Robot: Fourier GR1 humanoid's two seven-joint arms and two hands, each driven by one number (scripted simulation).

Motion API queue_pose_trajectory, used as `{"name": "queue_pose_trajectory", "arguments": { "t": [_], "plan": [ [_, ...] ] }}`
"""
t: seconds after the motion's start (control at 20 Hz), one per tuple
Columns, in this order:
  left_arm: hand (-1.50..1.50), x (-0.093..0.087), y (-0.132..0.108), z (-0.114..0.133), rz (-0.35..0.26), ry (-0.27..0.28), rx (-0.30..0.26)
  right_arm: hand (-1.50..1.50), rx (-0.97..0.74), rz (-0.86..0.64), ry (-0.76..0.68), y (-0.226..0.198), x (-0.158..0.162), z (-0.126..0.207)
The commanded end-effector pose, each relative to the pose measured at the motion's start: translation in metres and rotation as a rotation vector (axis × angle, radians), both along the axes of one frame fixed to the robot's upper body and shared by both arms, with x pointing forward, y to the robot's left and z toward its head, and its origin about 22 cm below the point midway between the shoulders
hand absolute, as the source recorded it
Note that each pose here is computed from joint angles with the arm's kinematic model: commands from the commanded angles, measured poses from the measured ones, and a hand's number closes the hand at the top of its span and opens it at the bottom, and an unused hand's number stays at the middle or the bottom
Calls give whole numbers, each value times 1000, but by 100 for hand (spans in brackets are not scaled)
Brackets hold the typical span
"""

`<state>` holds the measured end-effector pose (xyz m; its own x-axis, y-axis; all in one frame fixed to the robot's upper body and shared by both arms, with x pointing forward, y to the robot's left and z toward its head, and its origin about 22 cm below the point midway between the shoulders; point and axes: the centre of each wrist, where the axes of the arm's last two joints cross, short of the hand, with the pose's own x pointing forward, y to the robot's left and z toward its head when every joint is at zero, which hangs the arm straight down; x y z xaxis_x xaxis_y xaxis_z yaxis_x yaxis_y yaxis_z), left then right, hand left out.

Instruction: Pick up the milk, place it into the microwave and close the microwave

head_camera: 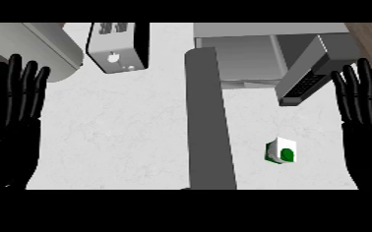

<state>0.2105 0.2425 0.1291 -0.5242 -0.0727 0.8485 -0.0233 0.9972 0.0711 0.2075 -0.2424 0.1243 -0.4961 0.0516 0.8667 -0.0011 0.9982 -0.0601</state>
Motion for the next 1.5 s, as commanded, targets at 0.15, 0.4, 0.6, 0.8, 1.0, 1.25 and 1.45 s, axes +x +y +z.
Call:
{"name": "queue_pose_trajectory", "arguments": {
  "t": [0.15, 0.4, 0.6, 0.8, 1.0, 1.25, 1.45],
  "plan": [
    [-150, 10, 5, 1, -6, 23, 6, -150, 14, 40, -45, 27, -34, 13],
    [-150, 22, 35, -28, 16, 153, -91, -150, -54, 142, 52, 62, -36, 0],
    [-150, -21, 32, -36, 14, 153, -89, -150, -65, 137, 54, 58, -72, -2],
    [-150, -36, 34, -32, 9, 172, -105, -150, -97, 80, 58, 66, -87, -17],
    [-150, -41, 52, -19, 16, 160, -102, -150, -107, -9, 88, 41, -71, -21],
    [-150, -77, 71, -21, 9, 169, -83, -150, -97, -25, 145, 40, -90, -34],
    [-150, -77, 70, -19, -15, 193, -81, -150, -106, -18, 189, 38, -79, -51]
  ]
}}
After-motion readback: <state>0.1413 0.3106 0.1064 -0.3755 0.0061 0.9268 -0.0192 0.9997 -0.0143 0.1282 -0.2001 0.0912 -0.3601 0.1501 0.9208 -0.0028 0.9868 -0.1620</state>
